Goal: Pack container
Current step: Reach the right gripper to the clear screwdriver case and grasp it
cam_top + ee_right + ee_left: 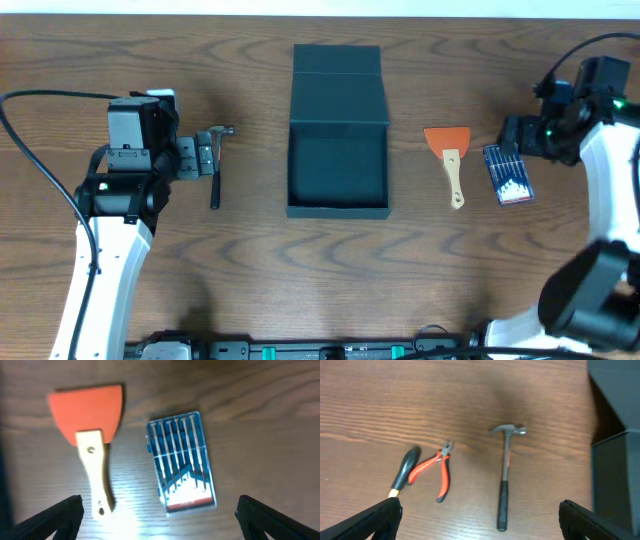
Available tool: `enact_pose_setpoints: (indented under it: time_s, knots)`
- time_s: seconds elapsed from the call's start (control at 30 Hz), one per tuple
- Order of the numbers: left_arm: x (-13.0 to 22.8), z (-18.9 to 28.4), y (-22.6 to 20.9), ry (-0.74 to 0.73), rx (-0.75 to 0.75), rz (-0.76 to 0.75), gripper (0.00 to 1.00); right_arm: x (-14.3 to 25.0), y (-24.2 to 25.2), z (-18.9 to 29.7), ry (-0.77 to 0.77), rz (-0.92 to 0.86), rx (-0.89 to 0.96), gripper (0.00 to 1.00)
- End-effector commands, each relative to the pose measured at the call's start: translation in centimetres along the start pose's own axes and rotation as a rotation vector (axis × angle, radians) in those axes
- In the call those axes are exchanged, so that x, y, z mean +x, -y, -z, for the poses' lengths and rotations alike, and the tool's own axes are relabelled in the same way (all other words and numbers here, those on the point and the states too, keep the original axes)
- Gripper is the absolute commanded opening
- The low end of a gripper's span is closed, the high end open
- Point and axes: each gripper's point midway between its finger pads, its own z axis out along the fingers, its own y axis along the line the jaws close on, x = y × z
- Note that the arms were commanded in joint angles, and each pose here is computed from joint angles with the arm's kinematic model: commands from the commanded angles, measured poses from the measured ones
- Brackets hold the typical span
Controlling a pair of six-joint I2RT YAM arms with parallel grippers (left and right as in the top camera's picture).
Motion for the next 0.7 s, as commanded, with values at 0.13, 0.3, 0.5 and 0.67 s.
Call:
enact_pose_setpoints:
  time_s: [0.13,0.3,0.5,0.67]
  knots:
    - [-0.3,0.8,-0.9,0.001,-0.046,-0.025,0.98,1.0,2.7,-4.7,-0.124,0.155,0.091,0.99]
    - [-0.3,0.8,-0.9,0.001,-0.046,-0.025,0.98,1.4,3.2,-6.5,-0.165,0.232,0.097,0.99]
    - [-0.3,0.8,-0.9,0.001,-0.046,-0.025,0.98,1.2,1.9,-7.3,-0.147,0.232,0.018,0.99]
    - [-0.3,0.8,-0.9,0.001,-0.046,-0.025,0.98,1.8,1.7,-8.2,-0.181,0.232,0.01,0.99]
